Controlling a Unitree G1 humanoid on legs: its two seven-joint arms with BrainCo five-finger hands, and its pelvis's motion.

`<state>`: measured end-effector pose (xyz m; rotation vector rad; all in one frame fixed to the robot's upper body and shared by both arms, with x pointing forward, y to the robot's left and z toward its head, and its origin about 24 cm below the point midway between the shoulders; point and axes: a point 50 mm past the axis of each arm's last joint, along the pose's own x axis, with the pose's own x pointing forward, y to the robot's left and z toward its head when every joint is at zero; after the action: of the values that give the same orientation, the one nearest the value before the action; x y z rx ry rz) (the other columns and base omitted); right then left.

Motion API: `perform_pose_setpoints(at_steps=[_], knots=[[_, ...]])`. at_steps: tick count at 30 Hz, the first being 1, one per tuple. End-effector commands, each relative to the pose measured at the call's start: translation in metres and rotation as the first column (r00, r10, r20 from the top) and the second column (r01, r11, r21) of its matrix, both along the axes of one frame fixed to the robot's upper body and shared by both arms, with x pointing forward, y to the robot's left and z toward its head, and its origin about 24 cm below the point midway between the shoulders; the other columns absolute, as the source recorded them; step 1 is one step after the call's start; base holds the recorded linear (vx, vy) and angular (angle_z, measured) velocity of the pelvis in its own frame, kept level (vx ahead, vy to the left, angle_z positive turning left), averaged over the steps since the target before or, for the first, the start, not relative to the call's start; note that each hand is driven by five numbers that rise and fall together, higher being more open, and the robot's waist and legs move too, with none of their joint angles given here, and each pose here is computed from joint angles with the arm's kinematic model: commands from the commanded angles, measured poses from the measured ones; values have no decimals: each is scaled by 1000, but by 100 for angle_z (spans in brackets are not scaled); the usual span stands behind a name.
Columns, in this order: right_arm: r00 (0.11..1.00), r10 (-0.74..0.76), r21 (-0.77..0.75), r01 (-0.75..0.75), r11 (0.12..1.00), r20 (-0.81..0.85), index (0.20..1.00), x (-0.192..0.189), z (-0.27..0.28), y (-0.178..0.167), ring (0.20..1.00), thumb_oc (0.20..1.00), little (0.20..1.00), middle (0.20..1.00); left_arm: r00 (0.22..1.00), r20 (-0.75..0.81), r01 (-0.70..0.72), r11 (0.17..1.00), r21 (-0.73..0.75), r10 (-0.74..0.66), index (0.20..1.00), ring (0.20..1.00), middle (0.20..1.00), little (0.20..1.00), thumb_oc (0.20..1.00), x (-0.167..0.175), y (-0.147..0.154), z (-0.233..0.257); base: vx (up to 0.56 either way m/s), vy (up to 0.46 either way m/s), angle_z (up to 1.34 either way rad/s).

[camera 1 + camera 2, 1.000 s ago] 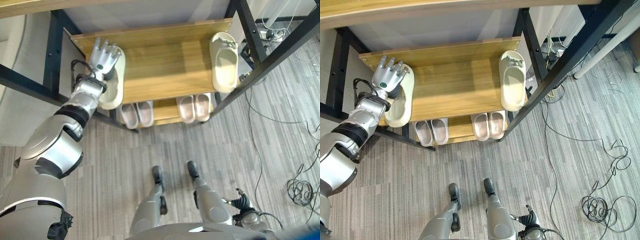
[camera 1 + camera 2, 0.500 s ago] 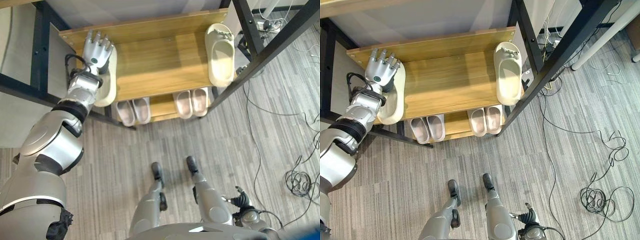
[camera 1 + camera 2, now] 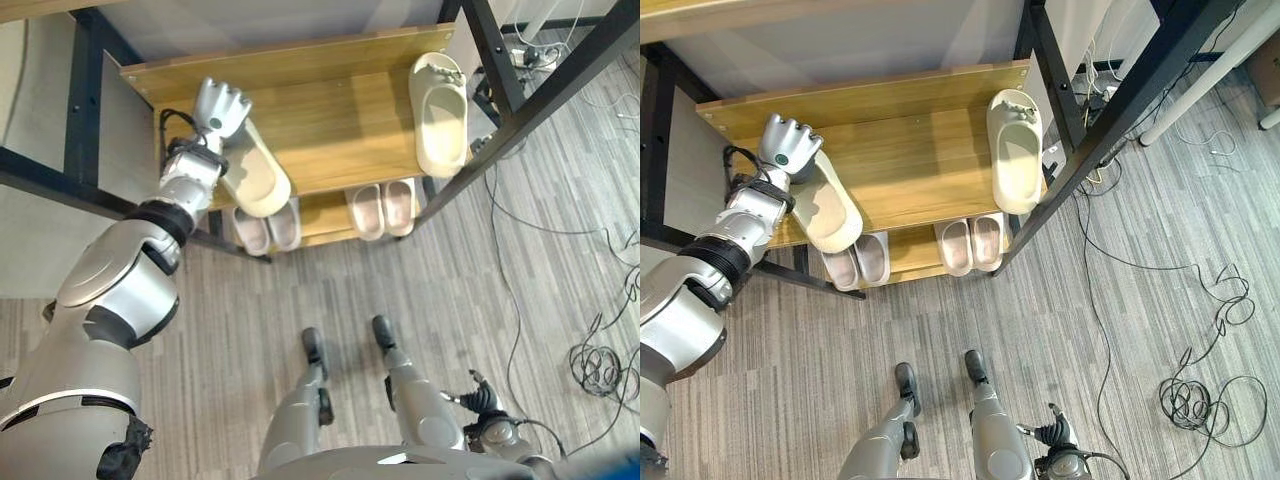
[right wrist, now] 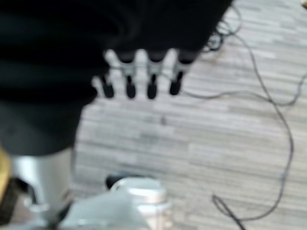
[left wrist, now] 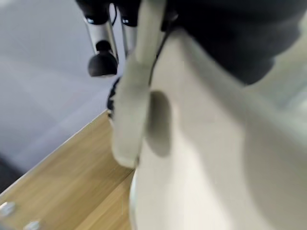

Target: Arrange the slippers neatly on the shoe rack.

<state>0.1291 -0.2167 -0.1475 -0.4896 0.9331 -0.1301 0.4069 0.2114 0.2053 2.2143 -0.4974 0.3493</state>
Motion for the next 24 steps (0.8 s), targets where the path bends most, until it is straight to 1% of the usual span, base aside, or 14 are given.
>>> perform_pose_setpoints(at_steps=[1,2,3,5,7,10,17,22,24], knots=[[998,-1,-25,2,1000,69,1000,19,10,-8,1000,1000,1000,1000,966,250,63,997,36,-70,200,200,200,200,200,1,-21,67,0,0,0],[998,-1,-25,3,1000,69,1000,19,10,-8,1000,1000,1000,1000,966,251,63,997,36,-70,200,200,200,200,200,1,-21,67,-51,-30,-3],[997,9,-32,-6,999,76,1000,22,11,-8,1000,1000,1000,1000,955,272,111,993,35,-116,200,200,200,200,200,2,-34,71,-52,-16,-1],[997,14,-55,-10,998,82,1000,25,13,-12,1000,1000,1000,1000,939,300,160,986,49,-168,200,200,200,200,200,1,-52,81,-69,-19,0],[996,12,-63,-7,998,84,1000,26,14,-14,1000,1000,1000,1000,936,306,168,985,48,-174,200,200,200,200,200,2,-56,84,-33,-13,-4],[996,3,-100,6,995,84,1000,29,16,-22,1000,1000,1000,1000,919,340,206,978,17,-200,200,200,200,200,200,1,-72,96,-41,-2,-2],[996,14,-111,-4,994,89,1000,32,17,-20,1000,1000,1000,1000,919,363,181,983,-33,-157,200,200,200,200,200,3,-73,110,-10,-2,-20],[997,5,-121,5,993,81,1000,28,15,-22,1000,1000,1000,1000,913,378,190,980,-52,-157,200,200,200,200,200,2,-79,122,3,-26,-7],[997,1,-120,9,993,82,1000,29,15,-23,1000,1000,1000,1000,914,380,175,983,-55,-142,200,200,200,200,200,2,-76,123,5,-17,-5]])
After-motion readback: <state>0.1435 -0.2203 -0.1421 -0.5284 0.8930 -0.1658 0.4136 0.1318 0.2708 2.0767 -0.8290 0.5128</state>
